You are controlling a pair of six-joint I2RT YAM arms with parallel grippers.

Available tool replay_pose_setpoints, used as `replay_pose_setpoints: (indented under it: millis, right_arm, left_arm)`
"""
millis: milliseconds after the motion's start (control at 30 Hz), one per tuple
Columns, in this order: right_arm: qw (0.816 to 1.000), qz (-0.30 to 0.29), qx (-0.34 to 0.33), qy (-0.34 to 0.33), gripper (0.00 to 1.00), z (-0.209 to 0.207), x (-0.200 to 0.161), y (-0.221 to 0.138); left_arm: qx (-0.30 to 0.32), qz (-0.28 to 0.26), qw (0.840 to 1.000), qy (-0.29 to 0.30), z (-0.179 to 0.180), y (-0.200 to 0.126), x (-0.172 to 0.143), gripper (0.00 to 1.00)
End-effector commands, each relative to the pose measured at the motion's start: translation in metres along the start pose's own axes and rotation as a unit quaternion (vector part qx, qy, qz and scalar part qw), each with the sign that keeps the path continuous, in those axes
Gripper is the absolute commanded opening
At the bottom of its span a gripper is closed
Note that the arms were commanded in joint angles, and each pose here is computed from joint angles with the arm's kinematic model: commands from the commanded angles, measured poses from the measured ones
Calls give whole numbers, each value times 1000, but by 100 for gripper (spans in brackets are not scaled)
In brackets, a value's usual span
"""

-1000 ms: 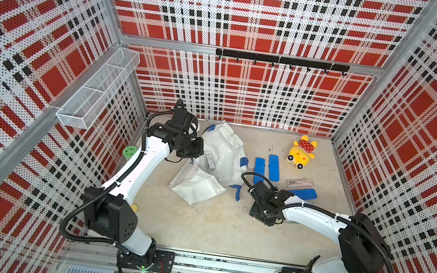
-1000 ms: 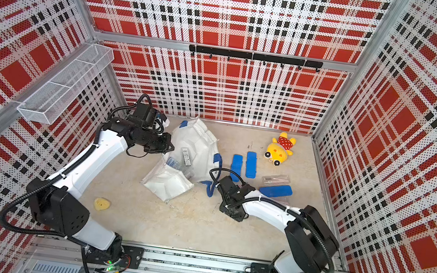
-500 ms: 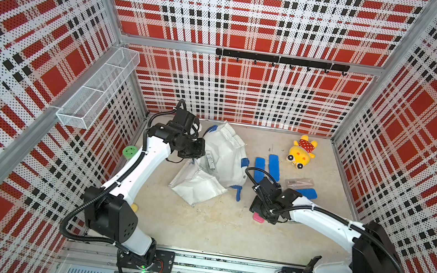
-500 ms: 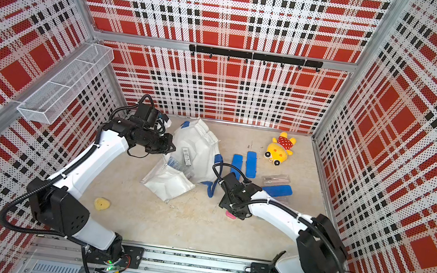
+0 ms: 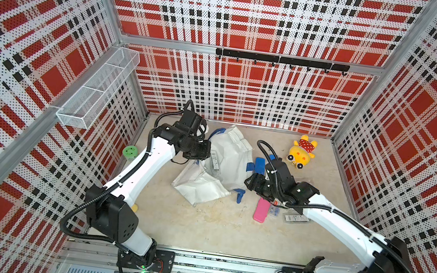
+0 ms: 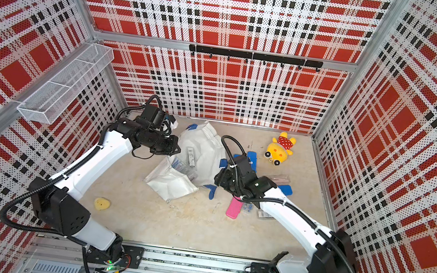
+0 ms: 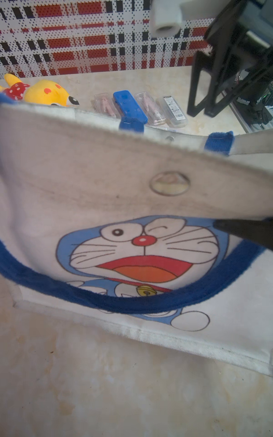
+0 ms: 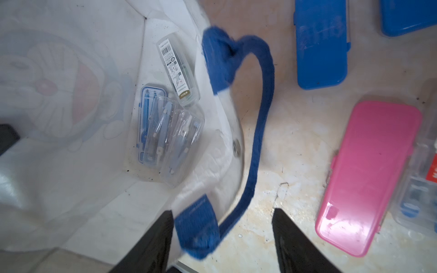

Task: Take out the compass set from the canvas bag
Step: Place the compass set at the center of the board, then adjust the canvas bag at the center of the board.

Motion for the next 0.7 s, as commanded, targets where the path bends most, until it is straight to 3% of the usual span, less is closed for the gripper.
replay_pose_setpoints:
  millis: [0,200,333,500,667]
  right_arm:
    - [1000,16,10,-9,66,7,18,15]
    - [1000,30,2,-1,61,-2,38,35]
    - [998,53,21,-13,41,5,41,48]
    - [995,72,65,-17,10,18,40,48]
    - [989,72,122,-50,4,50,26,18]
  left_arm:
    - [-15,-23,1000,10,-11,-10,8,0]
    - [-7,-21,1000,8,-11,-10,8,0]
    - [-2,-21,1000,6,-11,-11,8,0]
    - [5,-23,1000,7,-13,-13,10,0]
    - [24,-30,999,11,-16,-17,20,0]
Point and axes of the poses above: each gripper's point midway between its finger pads, its own y axis out along the fingers, its own z axis along the line the jaws close on, x = y × z, the point moved 10 cm from there along -y, back along the fingers, and after that the axes turned 5 degrees about y, right-handed, at the moved point
